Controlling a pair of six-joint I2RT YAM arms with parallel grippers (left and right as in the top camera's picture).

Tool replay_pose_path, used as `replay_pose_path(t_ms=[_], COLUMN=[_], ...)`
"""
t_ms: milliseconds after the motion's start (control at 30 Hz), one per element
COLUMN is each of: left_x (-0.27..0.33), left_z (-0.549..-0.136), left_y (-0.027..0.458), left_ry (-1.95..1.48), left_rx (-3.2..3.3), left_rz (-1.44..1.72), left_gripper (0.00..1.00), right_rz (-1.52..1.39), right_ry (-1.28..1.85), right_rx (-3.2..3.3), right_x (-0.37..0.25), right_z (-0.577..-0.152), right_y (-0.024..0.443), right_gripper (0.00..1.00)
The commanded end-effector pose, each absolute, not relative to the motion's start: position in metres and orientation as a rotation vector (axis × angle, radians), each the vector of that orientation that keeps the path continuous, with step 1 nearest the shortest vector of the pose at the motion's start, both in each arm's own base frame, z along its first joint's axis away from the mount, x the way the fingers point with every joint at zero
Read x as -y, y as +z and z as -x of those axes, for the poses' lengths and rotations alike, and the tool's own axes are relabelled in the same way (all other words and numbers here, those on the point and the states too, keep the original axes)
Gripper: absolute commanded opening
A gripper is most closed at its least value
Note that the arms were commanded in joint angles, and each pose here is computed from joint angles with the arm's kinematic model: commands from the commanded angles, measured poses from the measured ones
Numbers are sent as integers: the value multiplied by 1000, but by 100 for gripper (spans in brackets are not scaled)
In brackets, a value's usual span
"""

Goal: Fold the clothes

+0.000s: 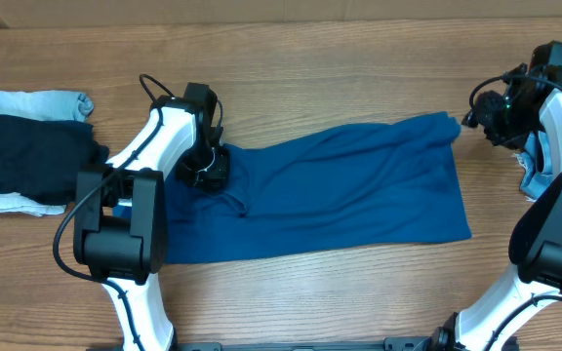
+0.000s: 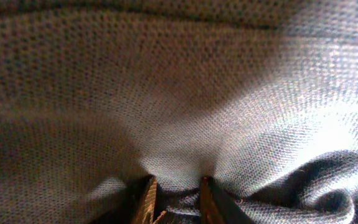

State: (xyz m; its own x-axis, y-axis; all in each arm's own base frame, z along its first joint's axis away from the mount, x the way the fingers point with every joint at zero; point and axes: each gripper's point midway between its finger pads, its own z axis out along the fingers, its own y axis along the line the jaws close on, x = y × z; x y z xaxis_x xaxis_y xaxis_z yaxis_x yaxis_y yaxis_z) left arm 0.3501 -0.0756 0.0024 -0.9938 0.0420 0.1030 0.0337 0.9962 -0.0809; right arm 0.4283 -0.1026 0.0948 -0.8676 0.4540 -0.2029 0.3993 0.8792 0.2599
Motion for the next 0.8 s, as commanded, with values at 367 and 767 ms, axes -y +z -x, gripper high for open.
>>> replay_pose_path(t_ms=[367, 767], left_x=[73, 73], left_z=[-331, -331], left_y=[-21, -21], left_ry=[118, 117], left_rx=[2955, 2956], left_rz=[22, 21], left_gripper=[28, 28], right_rz=[-561, -441], right_ry=[428, 383], right_rx=[-2712, -2671], right_x=[53, 57], right_z=[-497, -499], right_y=[36, 71], right_gripper=[54, 4])
